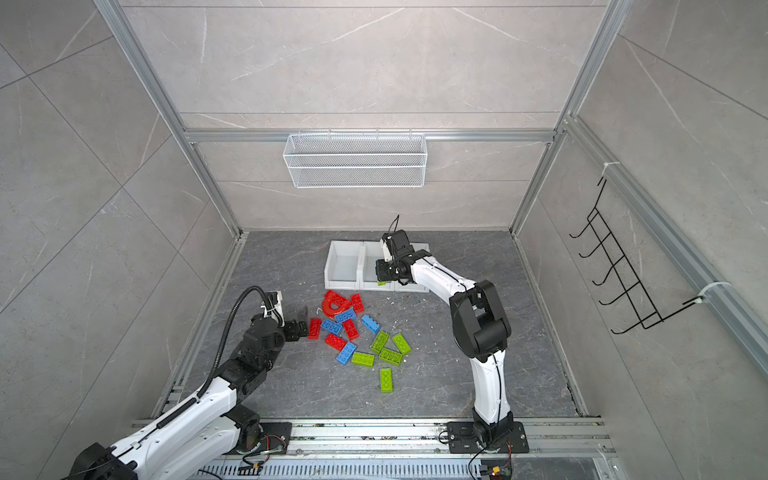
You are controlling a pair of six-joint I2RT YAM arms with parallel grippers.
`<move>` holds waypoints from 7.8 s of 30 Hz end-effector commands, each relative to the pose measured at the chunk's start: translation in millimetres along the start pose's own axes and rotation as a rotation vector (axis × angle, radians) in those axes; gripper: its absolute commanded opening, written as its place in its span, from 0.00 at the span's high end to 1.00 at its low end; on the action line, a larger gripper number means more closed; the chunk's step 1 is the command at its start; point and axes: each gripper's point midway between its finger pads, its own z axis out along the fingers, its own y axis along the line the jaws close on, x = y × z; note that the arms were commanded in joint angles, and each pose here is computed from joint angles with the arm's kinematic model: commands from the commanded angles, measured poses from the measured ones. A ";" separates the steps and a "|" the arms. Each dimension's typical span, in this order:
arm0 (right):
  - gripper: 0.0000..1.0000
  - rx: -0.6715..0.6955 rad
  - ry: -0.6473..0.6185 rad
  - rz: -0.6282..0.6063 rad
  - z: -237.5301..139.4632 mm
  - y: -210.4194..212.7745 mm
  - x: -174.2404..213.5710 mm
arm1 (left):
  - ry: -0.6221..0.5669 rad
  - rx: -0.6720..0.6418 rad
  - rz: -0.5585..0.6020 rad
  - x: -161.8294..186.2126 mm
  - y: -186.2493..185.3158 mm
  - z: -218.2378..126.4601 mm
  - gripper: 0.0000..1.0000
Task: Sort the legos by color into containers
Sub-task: 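Carry the green brick into the middle compartment and release it, then return the right gripper to the green bricks and grasp another, then lift the green brick with the right gripper toward the bin, then lower the green brick into the middle compartment and open the right gripper, then move the right gripper back to the pile and grasp a green brick, then carry the green brick into the middle compartment and release it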
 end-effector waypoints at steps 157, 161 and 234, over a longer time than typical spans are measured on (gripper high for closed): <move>0.40 0.034 -0.099 -0.087 -36.6 25.5 -33.6 | -0.064 0.187 -0.045 -15.5 -28.3 -10.6 0.00; 0.39 0.019 0.014 -0.106 -73.1 31.6 5.5 | -0.068 0.185 -0.041 -16.2 -27.6 -11.6 0.00; 0.85 0.021 0.093 -0.196 -86.0 45.4 65.3 | -0.087 0.132 -0.036 -18.7 -16.5 -15.3 0.00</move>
